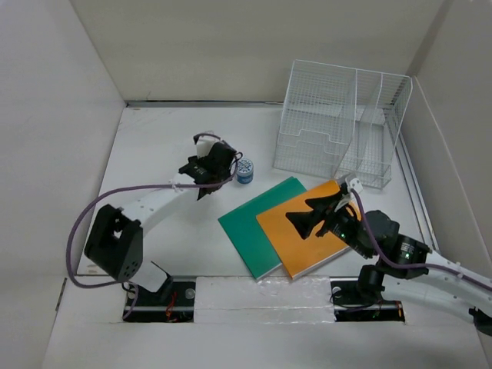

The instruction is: Organize the desk

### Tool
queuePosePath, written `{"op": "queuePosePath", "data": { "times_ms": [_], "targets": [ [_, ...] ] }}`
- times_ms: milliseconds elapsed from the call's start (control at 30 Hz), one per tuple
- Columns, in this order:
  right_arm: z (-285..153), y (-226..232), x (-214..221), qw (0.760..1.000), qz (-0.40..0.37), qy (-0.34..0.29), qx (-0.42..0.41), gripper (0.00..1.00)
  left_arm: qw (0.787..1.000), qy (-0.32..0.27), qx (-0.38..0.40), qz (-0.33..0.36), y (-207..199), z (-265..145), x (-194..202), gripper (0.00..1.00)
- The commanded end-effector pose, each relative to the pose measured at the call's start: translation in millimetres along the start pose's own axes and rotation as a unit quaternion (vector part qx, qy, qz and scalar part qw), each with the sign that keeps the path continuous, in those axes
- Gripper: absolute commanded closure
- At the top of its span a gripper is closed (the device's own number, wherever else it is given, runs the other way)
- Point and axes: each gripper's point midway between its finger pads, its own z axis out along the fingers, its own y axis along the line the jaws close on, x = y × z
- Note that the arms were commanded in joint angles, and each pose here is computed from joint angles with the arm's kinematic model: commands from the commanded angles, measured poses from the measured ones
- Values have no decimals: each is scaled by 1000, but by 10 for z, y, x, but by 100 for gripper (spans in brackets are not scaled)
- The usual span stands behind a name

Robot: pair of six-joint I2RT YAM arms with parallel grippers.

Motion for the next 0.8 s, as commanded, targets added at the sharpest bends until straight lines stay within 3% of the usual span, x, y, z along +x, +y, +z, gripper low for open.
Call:
{"op": "queuePosePath", "data": {
  "times_ms": [0,67,100,167,200,267,300,367,400,433,467,633,767],
  "targets": [
    [18,-124,45,999,12,-10,32,14,987,-114,109,-35,-543,-897,-1010,54],
    [28,-140,64,999,14,-7,38,14,984,-134,120,2,-811,-1132,-1122,54],
    [34,-168,66,999,16,-7,47,14,979,-153,135,0,-954,-1392,-1370,54],
    [32,-215,115,998,21,2,61,14,978,-152,135,50,-1301,-1434,-1334,54],
    [22,-252,133,997,26,6,73,14,969,-179,164,42,-1561,-1749,-1666,53],
    [9,-270,152,996,34,8,78,14,969,-171,164,66,-1733,-1634,-1621,53],
    [-1,-287,174,996,36,10,80,14,962,-192,190,45,-1842,-1854,-1885,53],
    [-44,-304,210,996,39,15,79,15,957,-190,207,66,-2115,-1787,-1901,53],
    [-54,-300,263,996,41,22,74,14,948,-215,231,42,-2178,-2024,-2168,53],
    [-71,-304,293,996,43,25,72,15,945,-210,244,53,-2369,-1939,-2128,53],
    [-100,-287,402,997,45,36,56,15,929,-231,286,39,-2562,-2091,-2339,53],
    [-131,-278,553,996,56,54,44,15,898,-270,348,11,-2841,-2210,-2522,52],
    [-122,-199,634,995,64,71,24,15,891,-269,366,21,-3146,-1888,-2480,52]
  ]
}}
